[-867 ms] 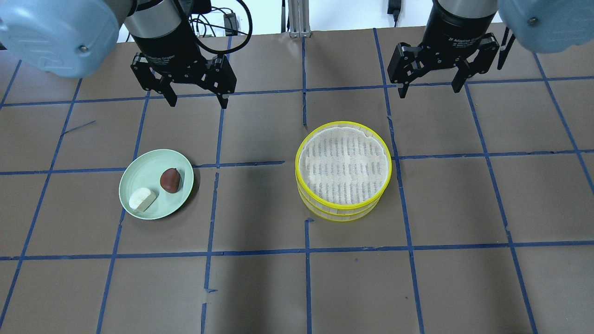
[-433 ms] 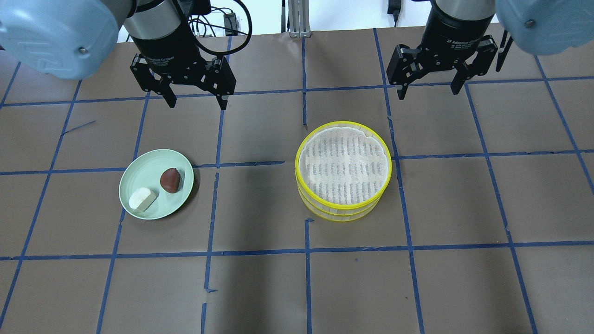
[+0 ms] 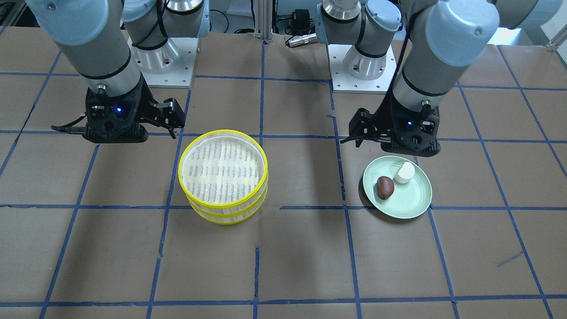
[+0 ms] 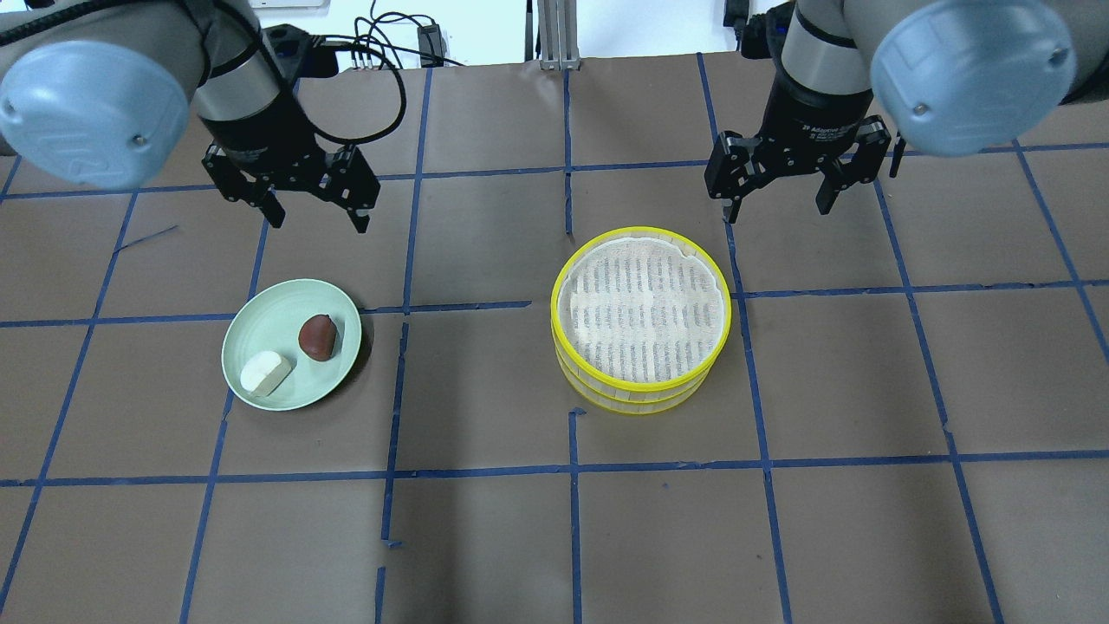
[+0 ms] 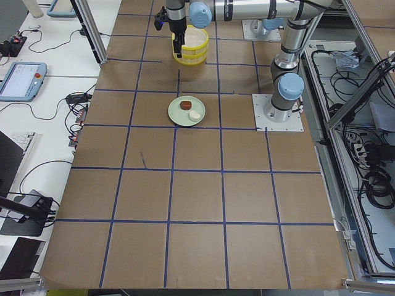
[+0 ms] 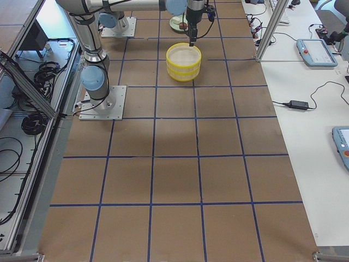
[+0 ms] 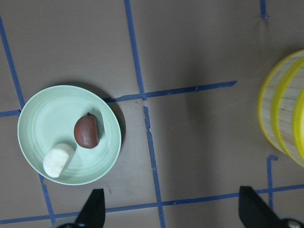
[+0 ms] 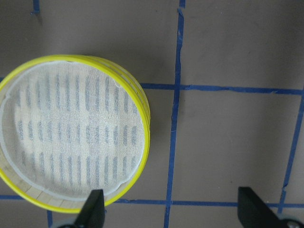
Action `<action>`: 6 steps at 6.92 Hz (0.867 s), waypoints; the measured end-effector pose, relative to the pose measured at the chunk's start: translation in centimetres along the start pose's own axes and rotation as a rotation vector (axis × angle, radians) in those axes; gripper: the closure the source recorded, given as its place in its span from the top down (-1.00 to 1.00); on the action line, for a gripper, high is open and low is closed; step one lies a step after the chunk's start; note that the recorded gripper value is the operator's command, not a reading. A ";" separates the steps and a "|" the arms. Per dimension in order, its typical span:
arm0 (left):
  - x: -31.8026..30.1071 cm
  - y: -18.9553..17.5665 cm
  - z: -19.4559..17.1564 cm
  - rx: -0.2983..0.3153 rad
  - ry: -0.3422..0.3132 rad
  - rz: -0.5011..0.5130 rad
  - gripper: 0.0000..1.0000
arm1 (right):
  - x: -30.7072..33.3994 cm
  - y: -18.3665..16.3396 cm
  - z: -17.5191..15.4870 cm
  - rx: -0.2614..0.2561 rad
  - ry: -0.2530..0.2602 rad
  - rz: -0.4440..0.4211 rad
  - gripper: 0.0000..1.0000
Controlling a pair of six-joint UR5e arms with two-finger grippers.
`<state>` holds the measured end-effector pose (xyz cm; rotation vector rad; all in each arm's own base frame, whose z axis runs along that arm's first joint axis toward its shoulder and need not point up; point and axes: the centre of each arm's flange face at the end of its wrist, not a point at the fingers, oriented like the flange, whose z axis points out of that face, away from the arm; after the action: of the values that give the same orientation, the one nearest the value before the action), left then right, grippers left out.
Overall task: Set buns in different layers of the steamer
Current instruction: 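Lower left gripper to the white bun while right gripper reaches the steamer rim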
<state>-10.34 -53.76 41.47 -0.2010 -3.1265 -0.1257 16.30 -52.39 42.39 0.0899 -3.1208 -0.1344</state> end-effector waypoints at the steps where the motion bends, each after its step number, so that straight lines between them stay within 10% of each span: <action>1: -4.0 0.3 3.0 -0.013 0.015 0.022 0.96 | -0.1 -0.3 3.1 -0.025 -0.001 -0.001 1.00; 3: -9.1 1.3 8.4 -0.050 0.043 0.120 0.96 | -0.2 -1.1 9.0 -0.060 -0.003 -0.001 0.99; 6: -14.1 2.5 16.1 -0.153 0.102 0.195 0.96 | -0.4 -1.8 13.6 -0.103 -0.008 0.006 0.28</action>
<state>3.91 -51.82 25.42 -0.4823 -2.9758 -0.3614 16.58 -53.02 28.70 0.0794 -3.1145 -0.2962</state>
